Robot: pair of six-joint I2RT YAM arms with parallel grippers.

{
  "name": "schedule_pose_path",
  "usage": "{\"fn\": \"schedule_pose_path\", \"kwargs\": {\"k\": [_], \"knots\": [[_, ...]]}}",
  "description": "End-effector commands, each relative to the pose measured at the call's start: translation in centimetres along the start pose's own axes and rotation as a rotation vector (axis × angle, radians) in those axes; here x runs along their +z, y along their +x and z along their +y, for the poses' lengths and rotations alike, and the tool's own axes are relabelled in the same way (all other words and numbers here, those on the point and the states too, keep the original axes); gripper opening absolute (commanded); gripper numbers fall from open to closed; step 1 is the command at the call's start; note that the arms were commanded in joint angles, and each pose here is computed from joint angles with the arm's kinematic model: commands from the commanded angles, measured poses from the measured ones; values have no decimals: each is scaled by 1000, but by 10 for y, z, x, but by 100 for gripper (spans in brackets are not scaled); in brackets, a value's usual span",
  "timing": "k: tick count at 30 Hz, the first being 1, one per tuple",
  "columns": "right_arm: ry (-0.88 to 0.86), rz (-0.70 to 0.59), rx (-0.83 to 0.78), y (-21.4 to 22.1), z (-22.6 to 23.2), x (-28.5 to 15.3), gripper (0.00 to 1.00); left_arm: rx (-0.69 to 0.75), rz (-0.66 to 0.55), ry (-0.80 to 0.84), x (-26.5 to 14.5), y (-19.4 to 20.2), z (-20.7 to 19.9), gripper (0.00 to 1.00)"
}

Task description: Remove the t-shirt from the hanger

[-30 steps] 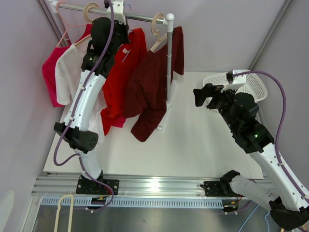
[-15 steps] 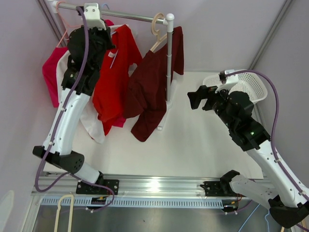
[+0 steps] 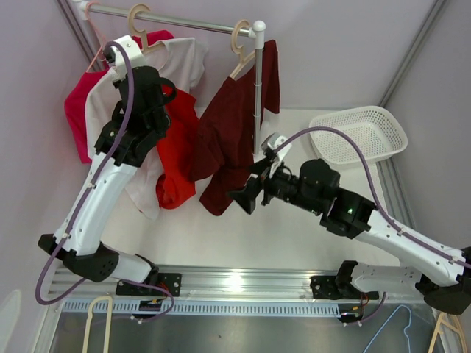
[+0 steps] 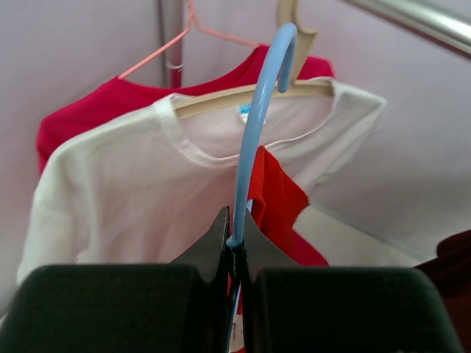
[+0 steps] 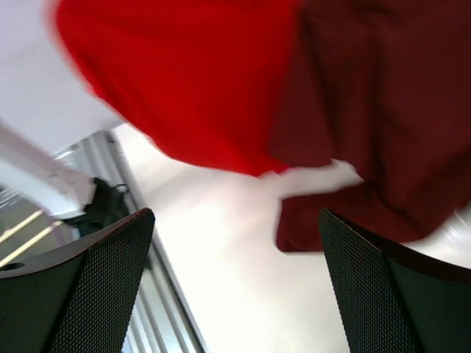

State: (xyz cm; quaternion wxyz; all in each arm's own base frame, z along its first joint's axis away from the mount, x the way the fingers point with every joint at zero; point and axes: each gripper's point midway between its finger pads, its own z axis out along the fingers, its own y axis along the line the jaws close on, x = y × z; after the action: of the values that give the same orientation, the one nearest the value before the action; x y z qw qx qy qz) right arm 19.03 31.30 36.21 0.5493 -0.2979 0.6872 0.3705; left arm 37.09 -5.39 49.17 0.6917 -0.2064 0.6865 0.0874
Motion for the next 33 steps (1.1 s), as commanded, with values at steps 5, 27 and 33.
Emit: {"fn": "schedule_pose_path", "kwargs": {"k": [5, 27, 33], "knots": [[-203, -199, -58, -16, 67, 21, 97, -11, -37, -253, -31, -8, 63, 1], [-177, -264, -70, 14, 134, 101, 98, 18, -49, -282, -42, 7, 66, 1], [-143, -264, -79, 14, 132, 112, 75, -30, -56, -271, -44, 14, 69, 1]]}}
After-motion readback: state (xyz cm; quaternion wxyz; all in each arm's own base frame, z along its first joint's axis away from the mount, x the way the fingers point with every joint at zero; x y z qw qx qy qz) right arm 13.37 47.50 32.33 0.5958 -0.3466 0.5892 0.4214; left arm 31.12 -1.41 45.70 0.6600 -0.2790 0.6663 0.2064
